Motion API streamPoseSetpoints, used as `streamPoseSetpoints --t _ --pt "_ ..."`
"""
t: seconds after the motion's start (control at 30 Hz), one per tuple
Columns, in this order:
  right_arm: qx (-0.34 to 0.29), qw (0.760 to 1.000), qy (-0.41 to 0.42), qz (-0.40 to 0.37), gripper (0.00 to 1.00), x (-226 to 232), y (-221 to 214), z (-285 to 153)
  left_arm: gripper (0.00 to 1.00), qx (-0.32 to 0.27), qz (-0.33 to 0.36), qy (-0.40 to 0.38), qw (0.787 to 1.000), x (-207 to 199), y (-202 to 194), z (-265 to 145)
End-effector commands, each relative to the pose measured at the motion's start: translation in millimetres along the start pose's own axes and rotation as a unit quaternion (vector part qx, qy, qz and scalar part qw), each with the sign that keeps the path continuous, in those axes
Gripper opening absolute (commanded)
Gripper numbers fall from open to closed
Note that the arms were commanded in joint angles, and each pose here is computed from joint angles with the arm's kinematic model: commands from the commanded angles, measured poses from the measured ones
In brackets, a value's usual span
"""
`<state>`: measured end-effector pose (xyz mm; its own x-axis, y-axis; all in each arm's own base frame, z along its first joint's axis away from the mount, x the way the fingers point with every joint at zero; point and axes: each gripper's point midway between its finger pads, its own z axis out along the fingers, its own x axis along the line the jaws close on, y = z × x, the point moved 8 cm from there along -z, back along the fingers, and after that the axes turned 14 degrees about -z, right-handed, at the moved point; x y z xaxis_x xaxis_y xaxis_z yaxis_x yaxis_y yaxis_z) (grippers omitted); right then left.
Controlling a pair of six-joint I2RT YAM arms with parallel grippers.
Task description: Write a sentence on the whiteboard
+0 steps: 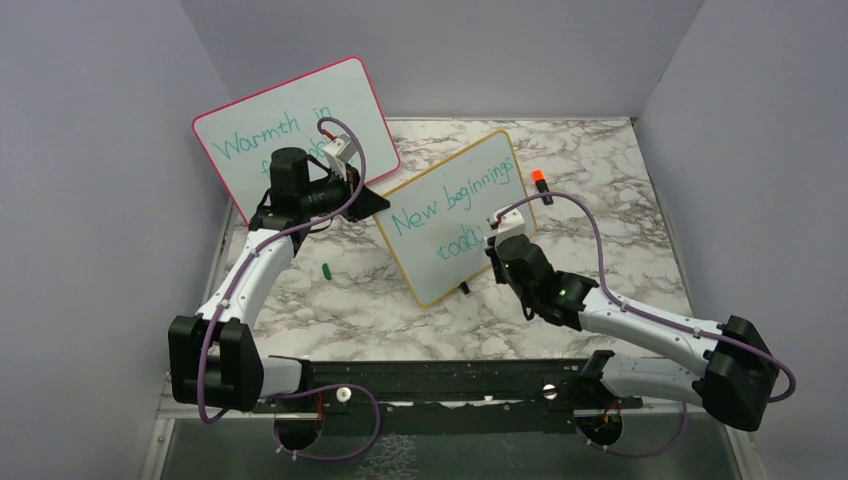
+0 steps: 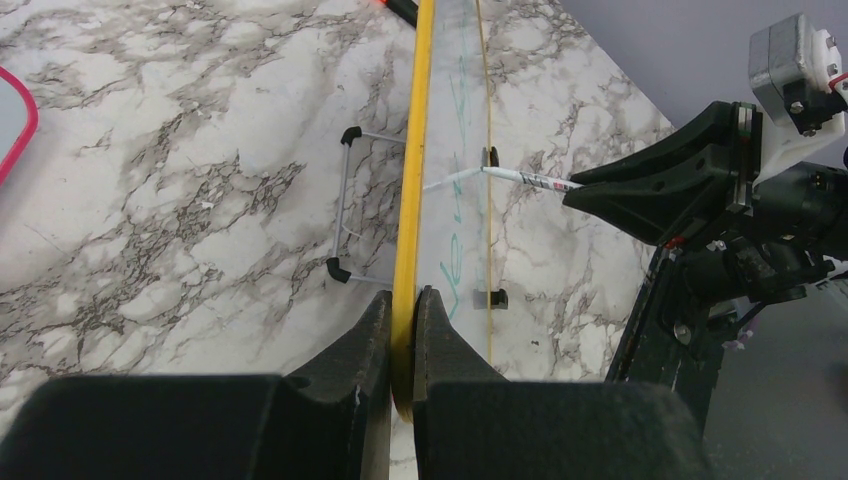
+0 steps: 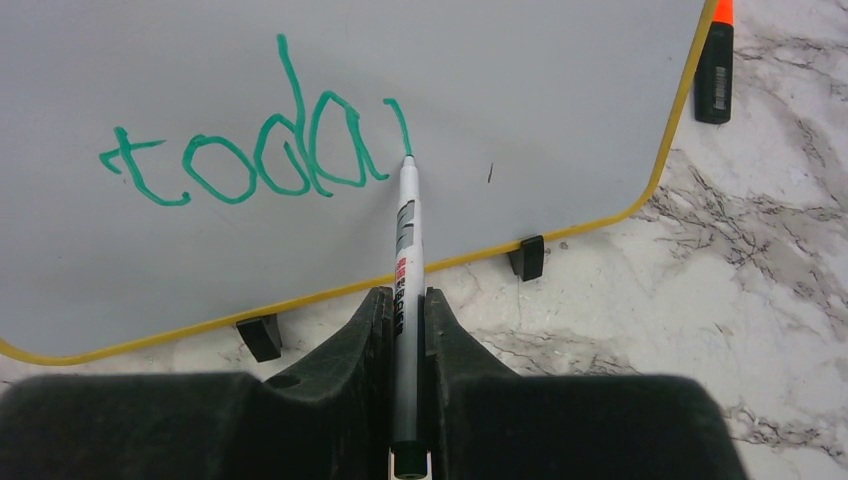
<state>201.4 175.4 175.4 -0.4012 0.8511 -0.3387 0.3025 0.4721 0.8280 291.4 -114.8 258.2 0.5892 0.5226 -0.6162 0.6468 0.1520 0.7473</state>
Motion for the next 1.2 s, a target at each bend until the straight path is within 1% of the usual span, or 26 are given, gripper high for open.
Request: streamPoseSetpoints --t 0.0,0.2,0.73,0.9,1.17 --pt "0.006 1.000 -0.009 0.007 0.00 -5 -5 -5 0.00 0.009 0.007 0.069 0.998 24 -10 1" --pt "-0.023 0.999 -0.039 0.013 0.00 -15 11 -6 0.00 0.008 0.007 0.069 0.998 24 -10 1" --pt "-0.069 0.996 -0.045 0.025 0.00 -21 38 3 0.00 0.009 0.007 0.069 0.998 24 -10 1" --pt "-0.064 0.997 -0.043 0.021 0.00 -21 36 8 0.00 0.008 0.007 0.068 0.998 24 -10 2" --pt "-0.041 0.999 -0.011 0.012 0.00 -13 26 9 0.00 0.009 0.007 0.068 0.998 23 -10 2"
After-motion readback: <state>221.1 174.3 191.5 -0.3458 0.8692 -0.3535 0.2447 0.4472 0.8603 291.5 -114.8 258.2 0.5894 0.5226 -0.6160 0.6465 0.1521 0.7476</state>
